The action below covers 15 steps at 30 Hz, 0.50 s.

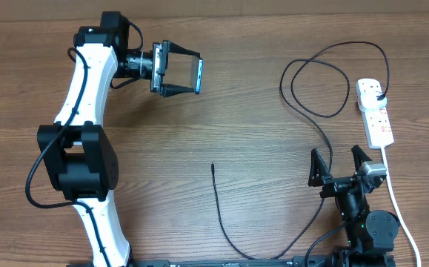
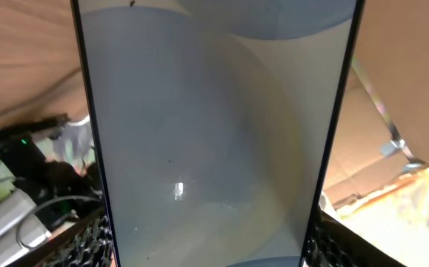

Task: Plug charger to phone and switch on socket
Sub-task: 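Lift the phone with the left gripper and raise it upright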

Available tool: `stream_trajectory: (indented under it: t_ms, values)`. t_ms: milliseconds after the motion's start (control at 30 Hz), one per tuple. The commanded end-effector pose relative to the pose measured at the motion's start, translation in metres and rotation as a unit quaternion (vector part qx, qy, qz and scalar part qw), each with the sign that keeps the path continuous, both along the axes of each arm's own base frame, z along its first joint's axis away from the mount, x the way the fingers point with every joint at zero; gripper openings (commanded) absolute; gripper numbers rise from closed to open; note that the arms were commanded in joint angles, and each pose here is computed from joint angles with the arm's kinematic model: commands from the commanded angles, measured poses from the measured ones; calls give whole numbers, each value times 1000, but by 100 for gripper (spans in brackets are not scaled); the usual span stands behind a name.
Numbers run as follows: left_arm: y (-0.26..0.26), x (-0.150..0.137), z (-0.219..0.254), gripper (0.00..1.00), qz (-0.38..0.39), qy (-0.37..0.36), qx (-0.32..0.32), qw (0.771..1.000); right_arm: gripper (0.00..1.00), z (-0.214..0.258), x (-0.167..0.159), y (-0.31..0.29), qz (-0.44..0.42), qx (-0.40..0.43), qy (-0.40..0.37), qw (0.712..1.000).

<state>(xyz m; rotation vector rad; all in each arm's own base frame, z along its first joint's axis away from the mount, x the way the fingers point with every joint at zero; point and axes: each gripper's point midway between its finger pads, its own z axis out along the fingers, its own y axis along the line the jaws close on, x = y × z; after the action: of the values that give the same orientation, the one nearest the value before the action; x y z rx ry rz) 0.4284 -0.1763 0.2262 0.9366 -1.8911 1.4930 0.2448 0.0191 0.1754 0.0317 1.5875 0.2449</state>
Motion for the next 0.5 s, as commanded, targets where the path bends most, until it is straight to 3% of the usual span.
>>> stream_trajectory:
  t_ms: [0, 467]
  values:
    - [-6, -2, 24, 4, -10, -13, -53, 998, 100, -2, 0, 0, -2, 0, -1, 1000]
    - [-5, -4, 23, 4, -9, -4, -49, 999, 100, -2, 0, 0, -2, 0, -1, 1000]
